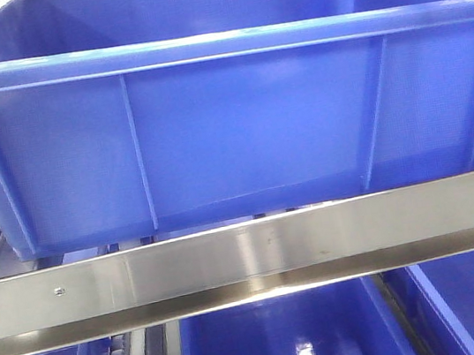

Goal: Grab silver tray and place in blue box

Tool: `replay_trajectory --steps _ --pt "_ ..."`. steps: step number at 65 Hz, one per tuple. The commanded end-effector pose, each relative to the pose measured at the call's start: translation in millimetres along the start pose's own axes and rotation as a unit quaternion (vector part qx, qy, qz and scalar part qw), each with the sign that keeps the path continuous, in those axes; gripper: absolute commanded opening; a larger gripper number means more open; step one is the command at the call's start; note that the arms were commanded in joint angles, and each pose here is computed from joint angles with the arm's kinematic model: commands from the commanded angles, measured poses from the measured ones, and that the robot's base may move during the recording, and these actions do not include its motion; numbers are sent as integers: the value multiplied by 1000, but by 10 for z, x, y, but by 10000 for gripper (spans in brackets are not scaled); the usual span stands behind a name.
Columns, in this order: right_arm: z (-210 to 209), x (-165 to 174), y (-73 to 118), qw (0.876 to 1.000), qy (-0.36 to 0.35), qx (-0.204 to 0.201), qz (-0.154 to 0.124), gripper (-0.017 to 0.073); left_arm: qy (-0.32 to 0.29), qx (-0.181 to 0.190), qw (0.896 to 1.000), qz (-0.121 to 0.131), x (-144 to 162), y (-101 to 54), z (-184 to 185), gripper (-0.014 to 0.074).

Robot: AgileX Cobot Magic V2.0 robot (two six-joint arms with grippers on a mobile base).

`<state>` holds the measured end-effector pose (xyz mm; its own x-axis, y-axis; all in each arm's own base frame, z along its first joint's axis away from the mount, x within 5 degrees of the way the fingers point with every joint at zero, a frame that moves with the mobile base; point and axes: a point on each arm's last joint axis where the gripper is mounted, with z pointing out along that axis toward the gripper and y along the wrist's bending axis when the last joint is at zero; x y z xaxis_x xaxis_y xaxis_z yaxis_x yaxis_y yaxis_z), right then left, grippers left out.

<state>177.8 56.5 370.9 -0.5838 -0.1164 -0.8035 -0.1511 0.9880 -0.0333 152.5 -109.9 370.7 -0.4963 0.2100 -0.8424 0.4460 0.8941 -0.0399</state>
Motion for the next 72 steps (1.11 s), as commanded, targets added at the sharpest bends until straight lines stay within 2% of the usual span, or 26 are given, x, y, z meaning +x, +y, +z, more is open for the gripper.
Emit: replay_trajectory --steps 1,12,26,31,63,68,72 --pt "-205 152 -46 996 -91 -22 -15 55 -84 34 996 11 111 2 -173 -105" --pt "-344 754 -118 985 -163 -51 -19 55 -154 67 986 12 547 73 -357 -105" --pt "-513 1202 -184 962 -262 -74 -17 55 -215 88 972 10 777 121 -513 -105" --pt "-536 1260 -194 958 -277 -76 -17 55 -218 89 972 8 780 125 -528 -105" --pt "-532 1279 -203 960 -270 -72 -16 55 -214 88 973 9 794 124 -511 -105" --pt "-532 1279 -203 960 -270 -72 -16 55 -189 112 975 -42 850 102 -484 -105" --pt "-532 1279 -203 960 -270 -72 -16 55 -182 103 977 -41 904 128 -493 -105"
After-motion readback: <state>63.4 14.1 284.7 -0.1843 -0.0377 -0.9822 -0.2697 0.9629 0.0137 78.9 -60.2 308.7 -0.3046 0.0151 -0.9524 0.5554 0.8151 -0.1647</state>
